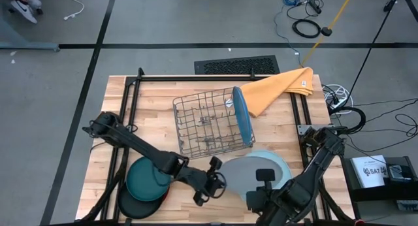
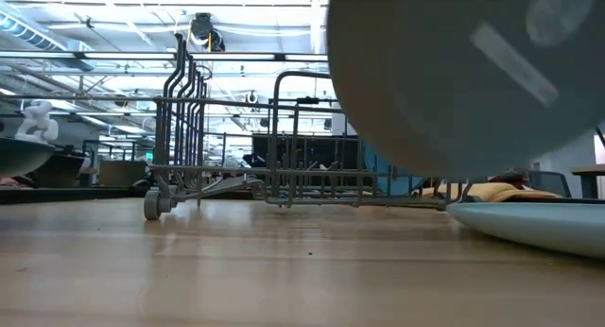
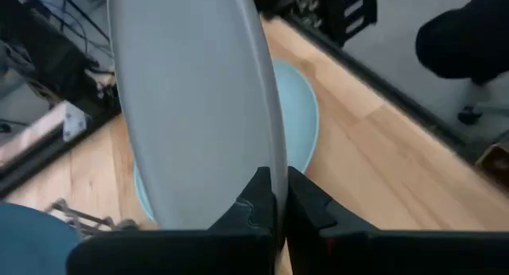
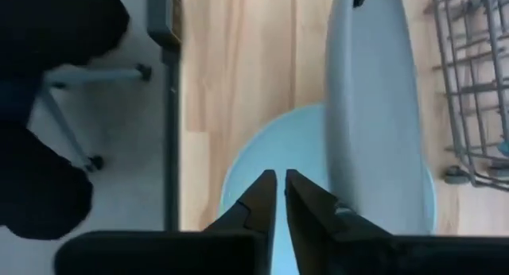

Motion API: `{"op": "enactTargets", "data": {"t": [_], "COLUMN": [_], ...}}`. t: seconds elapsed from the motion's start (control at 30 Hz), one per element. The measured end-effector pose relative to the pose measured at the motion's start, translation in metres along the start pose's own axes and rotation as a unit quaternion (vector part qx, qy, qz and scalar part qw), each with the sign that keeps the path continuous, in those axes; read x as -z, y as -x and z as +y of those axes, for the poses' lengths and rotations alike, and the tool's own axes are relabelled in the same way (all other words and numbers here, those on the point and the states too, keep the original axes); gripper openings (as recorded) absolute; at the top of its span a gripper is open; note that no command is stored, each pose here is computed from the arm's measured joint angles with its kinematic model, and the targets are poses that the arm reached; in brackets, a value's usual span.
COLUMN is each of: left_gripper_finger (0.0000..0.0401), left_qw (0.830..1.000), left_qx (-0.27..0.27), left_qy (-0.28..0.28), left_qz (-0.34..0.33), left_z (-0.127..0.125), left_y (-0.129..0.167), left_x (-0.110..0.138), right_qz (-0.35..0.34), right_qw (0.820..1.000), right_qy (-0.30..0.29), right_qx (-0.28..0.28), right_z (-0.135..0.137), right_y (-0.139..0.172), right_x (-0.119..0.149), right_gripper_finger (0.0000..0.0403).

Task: Sort dishes
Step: Put the gray plate into the green dish rack

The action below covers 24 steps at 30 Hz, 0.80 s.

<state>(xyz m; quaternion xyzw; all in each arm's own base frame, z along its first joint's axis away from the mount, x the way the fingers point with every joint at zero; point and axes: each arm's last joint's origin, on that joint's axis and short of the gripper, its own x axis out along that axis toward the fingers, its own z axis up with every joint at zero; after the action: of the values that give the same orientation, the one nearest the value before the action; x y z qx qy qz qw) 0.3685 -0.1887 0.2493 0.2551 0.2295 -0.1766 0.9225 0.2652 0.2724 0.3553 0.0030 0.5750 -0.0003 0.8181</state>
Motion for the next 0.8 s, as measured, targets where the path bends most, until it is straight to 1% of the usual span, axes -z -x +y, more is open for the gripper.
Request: {"op": "enactTargets", "data": {"t": [0.17,0.23,0.3,0.4,0.47,0.5,0.6,0.63,0.7,0.73,0.77,0.8], "left_gripper_finger": [0.0004,0.0004,0.0004,0.0004,0.0004,0.0004,0.0004,0.0004,0.0004,0.0004,0.0004,0.0004], "left_qw": [1.0,1.0,1.0,1.0,1.0,0.999,0.993,0.988,0.969,0.954,0.935,0.913], "left_qx": [0.016,0.018,0.019,0.01,-0.009,-0.026,-0.1,-0.134,-0.204,-0.236,-0.266,-0.297], "left_qy": [-0.007,0.002,0.005,0.016,0.027,0.033,0.057,0.075,0.132,0.173,0.217,0.259], "left_qz": [-0.015,-0.023,-0.021,0.0,0.009,0.009,-0.005,-0.016,-0.047,-0.068,-0.088,-0.104], "left_z": [-0.006,-0.007,-0.01,-0.014,-0.019,-0.02,-0.024,-0.024,-0.019,-0.015,-0.011,-0.007], "left_y": [0.03,0.047,0.064,0.089,0.108,0.118,0.145,0.154,0.168,0.173,0.176,0.177], "left_x": [-0.016,-0.024,-0.029,-0.032,-0.035,-0.037,-0.045,-0.048,-0.054,-0.057,-0.06,-0.062], "right_qz": [-0.064,-0.098,-0.126,-0.165,-0.194,-0.208,-0.244,-0.252,-0.263,-0.266,-0.27,-0.275], "right_qw": [0.998,0.994,0.99,0.984,0.978,0.975,0.966,0.963,0.959,0.957,0.955,0.953], "right_qy": [0.009,0.016,0.026,0.029,0.047,0.058,0.088,0.096,0.107,0.111,0.115,0.122], "right_qx": [-0.025,-0.037,-0.056,-0.067,-0.056,-0.047,-0.02,-0.011,0.01,0.019,0.029,0.039], "right_z": [0.001,0.001,-0.002,-0.009,-0.008,-0.007,-0.002,0.0,0.001,0.001,0.002,0.003], "right_y": [0.038,0.054,0.069,0.093,0.104,0.108,0.116,0.118,0.12,0.12,0.119,0.119], "right_x": [-0.002,-0.001,0.005,0.016,0.025,0.029,0.041,0.044,0.05,0.052,0.053,0.054], "right_gripper_finger": [0.0076,0.009,0.0098,0.01,0.0095,0.009,0.0073,0.0065,0.0045,0.0035,0.0023,0.0012]}}
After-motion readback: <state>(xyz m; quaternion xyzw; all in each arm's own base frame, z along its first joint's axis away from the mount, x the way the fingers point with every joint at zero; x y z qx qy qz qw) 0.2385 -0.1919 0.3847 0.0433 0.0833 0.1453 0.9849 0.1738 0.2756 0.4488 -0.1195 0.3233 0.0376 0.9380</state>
